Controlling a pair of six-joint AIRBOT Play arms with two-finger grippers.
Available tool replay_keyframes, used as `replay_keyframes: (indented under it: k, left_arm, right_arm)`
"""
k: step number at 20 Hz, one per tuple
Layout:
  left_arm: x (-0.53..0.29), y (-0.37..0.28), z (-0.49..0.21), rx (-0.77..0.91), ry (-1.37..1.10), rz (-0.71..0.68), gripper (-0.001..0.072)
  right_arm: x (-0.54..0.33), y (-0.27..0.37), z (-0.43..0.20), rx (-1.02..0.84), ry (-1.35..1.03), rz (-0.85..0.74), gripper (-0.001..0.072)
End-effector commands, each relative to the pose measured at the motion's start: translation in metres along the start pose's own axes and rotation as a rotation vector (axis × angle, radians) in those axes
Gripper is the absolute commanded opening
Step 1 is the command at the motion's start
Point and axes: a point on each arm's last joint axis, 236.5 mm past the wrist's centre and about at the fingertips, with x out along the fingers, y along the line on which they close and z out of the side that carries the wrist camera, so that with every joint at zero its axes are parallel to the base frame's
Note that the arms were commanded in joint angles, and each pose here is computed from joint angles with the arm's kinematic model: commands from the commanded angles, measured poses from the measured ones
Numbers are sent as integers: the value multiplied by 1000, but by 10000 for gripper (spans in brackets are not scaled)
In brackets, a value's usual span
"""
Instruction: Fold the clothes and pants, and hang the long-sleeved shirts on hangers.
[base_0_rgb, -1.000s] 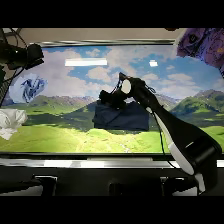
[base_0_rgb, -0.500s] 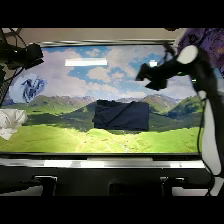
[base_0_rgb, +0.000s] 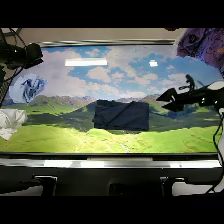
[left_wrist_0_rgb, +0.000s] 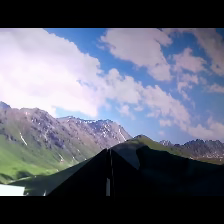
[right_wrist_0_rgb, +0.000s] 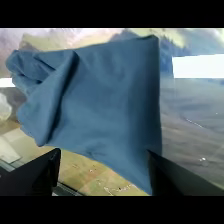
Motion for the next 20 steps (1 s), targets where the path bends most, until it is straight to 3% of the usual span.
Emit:
replay_keyframes:
  k: [1,9,16,17,19,20]
  left_arm:
    - [0,0,0,-1,-1,-2,18]
    - [1,0,0,-3,1,-2,18]
    - [1,0,1,-5,-1,-2,18]
    - [1,0,1,-5,-1,-2,18]
    - [1,0,1,-5,-1,-2,18]
    - [1,0,1,-5,-1,-2,18]
  right_arm:
    - [35,-27,-13,44,24,97,614]
    - [73,-51,-19,85,85,123,608]
    - [113,-31,-37,31,145,65,513]
    - [115,-30,-39,33,153,62,423]
    - [113,-17,-39,49,157,109,73]
    - [107,-4,-34,39,141,152,31]
